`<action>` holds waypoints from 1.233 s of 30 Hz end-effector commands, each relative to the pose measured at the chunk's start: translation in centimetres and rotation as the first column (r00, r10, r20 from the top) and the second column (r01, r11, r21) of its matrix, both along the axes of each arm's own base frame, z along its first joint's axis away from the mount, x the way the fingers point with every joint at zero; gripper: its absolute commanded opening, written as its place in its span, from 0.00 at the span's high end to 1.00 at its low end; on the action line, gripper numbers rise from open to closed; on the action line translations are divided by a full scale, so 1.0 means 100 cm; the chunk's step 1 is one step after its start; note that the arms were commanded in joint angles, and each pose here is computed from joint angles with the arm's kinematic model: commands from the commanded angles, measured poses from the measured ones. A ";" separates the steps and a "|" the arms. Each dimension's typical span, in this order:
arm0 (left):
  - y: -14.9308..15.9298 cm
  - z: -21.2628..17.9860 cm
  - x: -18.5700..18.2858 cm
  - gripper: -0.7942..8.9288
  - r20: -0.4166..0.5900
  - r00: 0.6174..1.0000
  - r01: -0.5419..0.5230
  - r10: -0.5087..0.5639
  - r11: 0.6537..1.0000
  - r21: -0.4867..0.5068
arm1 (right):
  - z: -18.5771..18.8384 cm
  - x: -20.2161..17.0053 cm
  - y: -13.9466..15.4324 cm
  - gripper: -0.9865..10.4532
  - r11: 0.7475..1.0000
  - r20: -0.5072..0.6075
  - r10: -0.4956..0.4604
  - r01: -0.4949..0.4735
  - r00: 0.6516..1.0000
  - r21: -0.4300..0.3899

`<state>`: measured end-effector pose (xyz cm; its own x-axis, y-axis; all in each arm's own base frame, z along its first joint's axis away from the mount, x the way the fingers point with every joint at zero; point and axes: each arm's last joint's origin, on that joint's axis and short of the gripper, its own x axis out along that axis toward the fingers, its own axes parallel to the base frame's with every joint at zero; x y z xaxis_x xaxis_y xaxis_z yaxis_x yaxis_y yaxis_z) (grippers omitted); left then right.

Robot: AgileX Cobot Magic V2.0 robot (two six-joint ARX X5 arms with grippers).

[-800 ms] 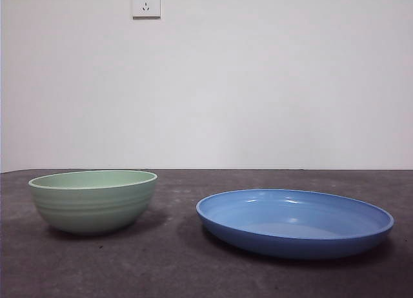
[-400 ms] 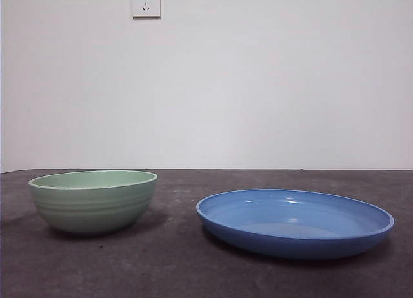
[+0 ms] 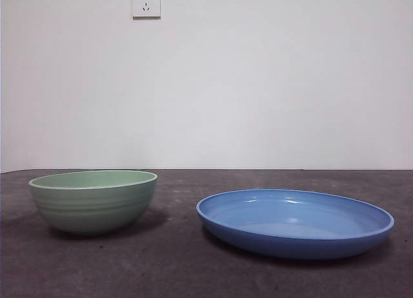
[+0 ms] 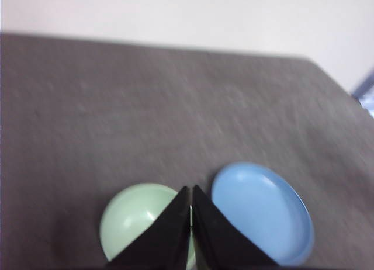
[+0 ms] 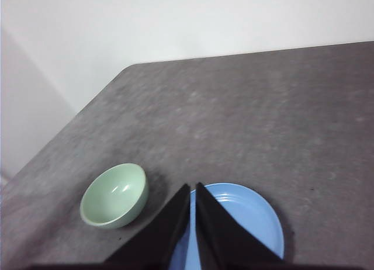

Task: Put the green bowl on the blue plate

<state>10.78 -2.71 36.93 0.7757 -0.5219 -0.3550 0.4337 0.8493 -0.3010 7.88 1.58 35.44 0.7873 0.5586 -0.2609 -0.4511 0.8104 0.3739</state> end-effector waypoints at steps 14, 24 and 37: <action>-0.017 0.003 0.024 0.91 -0.078 0.981 0.185 -0.179 0.979 0.081 | -0.002 0.015 0.013 0.90 0.971 -0.052 0.208 -0.213 0.977 -0.110; -0.017 0.003 0.025 0.80 -0.081 0.980 0.186 -0.179 0.979 0.082 | -0.002 0.015 0.013 0.83 0.970 -0.047 0.211 -0.215 0.976 -0.116; -0.017 0.002 0.026 0.24 -0.087 0.980 0.185 -0.178 0.979 0.083 | -0.002 0.015 0.013 0.37 0.970 -0.048 0.211 -0.215 0.976 -0.115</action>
<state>13.29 -4.33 36.51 0.6342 -0.6076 -0.4781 0.5481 0.7895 -0.2762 9.44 2.90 34.74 0.6386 0.6718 -0.3753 -0.5940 0.7404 0.3145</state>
